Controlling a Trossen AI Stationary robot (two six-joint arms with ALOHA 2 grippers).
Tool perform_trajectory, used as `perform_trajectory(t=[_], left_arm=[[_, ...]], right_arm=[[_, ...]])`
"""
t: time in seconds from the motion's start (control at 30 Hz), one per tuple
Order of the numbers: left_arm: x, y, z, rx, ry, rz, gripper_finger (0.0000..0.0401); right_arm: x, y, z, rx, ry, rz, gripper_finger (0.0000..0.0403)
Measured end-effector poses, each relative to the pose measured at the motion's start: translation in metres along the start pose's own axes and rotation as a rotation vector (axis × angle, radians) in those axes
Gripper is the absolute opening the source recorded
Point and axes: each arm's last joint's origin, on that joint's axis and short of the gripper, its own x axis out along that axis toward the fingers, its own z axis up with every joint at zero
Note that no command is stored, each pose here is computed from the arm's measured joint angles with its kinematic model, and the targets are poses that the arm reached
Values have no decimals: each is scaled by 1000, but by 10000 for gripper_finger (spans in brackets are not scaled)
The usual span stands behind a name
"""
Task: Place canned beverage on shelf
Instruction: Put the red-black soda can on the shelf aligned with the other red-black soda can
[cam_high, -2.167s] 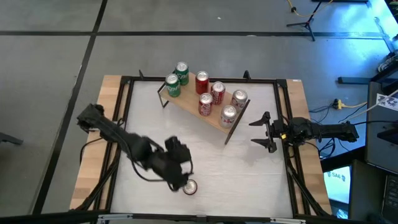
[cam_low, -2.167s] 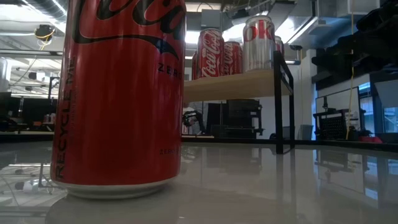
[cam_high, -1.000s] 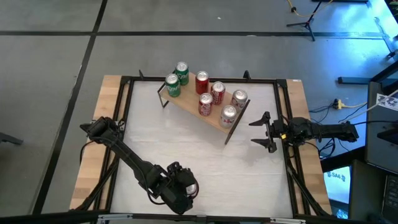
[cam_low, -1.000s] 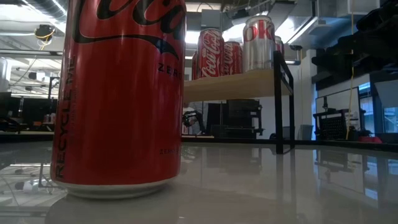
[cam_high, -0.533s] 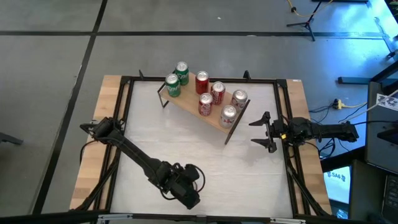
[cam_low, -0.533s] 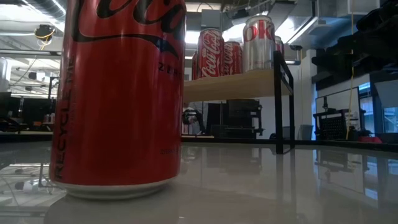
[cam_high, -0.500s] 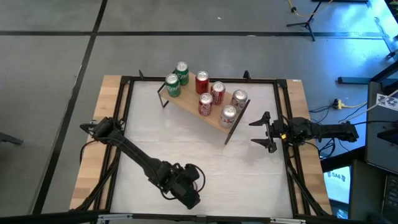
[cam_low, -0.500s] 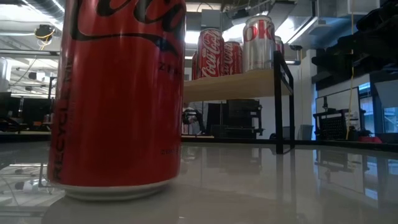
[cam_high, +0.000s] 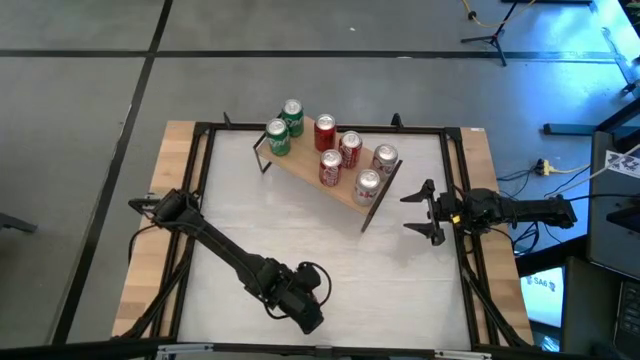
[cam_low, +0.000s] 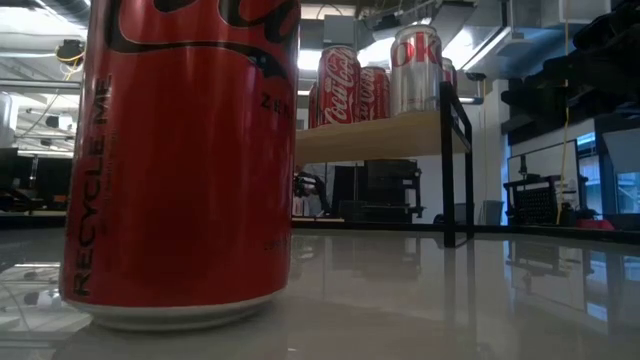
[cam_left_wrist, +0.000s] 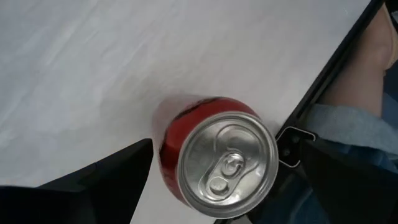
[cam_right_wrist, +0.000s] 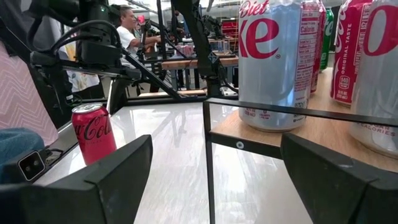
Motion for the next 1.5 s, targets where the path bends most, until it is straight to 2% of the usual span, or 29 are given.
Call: perform_trajectory(t=[0.2,0.37,0.57,0.77,0.97,1.27,1.5], left_arm=[[1,2,3,-34,0,13,393],[9,7,4,-70,69,54,393],[16,8,3,-93,85,73,393],[19,17,-1,-132,119,176,387],[17,25,-2,-123,120,269,370],[17,28,-2,-116,76,303,349],[17,29,1,-248,44,309,335]], right_arm=[[0,0,0,0,0,0,349],[0,0,0,0,-1,0,349],[0,0,0,0,-1,0,349],[0,0,0,0,-2,0,349],[0,0,0,0,-2,0,349],[0,0,0,0,-2,0,349],[0,0,0,0,-2,0,349]])
